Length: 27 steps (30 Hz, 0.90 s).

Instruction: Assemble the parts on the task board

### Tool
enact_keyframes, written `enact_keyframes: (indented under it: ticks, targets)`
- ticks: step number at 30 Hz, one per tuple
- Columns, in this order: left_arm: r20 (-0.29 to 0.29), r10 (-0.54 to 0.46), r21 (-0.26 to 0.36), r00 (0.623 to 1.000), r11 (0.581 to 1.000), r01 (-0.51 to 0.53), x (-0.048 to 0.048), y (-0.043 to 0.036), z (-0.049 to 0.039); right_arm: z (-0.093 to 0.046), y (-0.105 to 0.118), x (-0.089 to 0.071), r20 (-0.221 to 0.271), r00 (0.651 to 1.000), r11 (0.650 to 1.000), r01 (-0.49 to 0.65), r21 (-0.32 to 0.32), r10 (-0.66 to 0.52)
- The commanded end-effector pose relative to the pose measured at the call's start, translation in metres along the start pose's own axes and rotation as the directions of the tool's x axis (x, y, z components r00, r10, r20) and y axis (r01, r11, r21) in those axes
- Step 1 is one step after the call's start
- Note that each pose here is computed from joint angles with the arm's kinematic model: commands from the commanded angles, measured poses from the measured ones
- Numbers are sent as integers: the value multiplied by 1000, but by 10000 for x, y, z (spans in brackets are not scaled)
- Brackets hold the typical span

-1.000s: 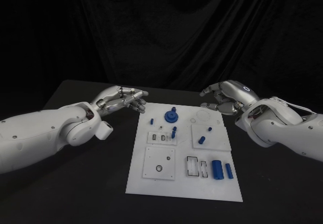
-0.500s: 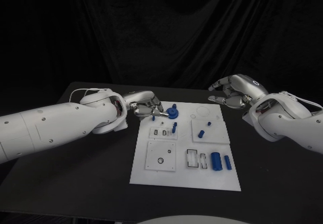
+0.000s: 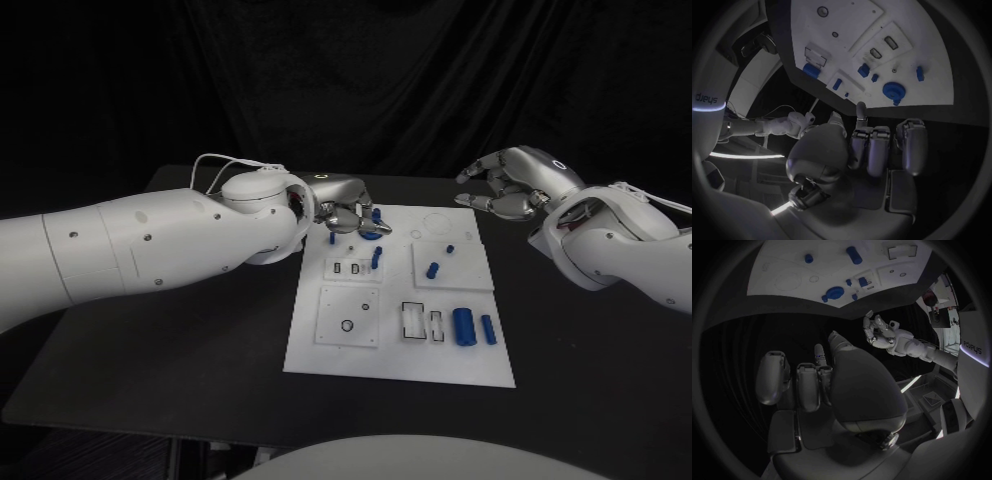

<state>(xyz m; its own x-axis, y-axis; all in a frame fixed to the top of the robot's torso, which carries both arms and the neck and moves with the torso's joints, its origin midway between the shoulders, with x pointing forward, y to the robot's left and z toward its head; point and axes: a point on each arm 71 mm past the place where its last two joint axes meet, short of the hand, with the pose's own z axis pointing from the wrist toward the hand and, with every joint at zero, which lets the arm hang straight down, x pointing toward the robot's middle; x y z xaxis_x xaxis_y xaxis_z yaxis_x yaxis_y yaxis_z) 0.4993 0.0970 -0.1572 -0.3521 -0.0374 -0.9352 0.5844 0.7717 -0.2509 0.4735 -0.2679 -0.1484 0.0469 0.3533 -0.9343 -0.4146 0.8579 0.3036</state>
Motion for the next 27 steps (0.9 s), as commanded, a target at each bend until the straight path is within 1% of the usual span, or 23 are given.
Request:
enact_keyframes:
  ticks: [1, 3, 7, 12, 16, 22, 27]
  targets:
    - [-102, 52, -128, 993, 990, -65, 53, 30, 39, 0, -17, 44, -33, 999, 1000, 1, 21, 0]
    - [-141, 64, -156, 988, 984, -86, 79, -10, 88, -3, -24, 58, -37, 999, 1000, 1, 24, 0]
    - [-194, 81, -183, 978, 976, -118, 115, -76, 150, -5, -35, 71, -41, 999, 1000, 2, 29, -1]
    - [-225, 98, -186, 969, 972, -141, 143, -186, 230, -6, -42, 86, -44, 999, 1000, 2, 31, -1]
    - [-247, 108, -194, 963, 968, -159, 165, -252, 270, -2, -35, 101, -46, 999, 1000, 1, 29, 0]
    - [-263, 116, -218, 958, 960, -177, 185, -295, 298, -2, -33, 108, -48, 999, 1000, 1, 29, 1]
    - [-266, 118, -238, 957, 954, -184, 191, -306, 307, -4, -33, 109, -47, 999, 1000, 0, 28, 1]
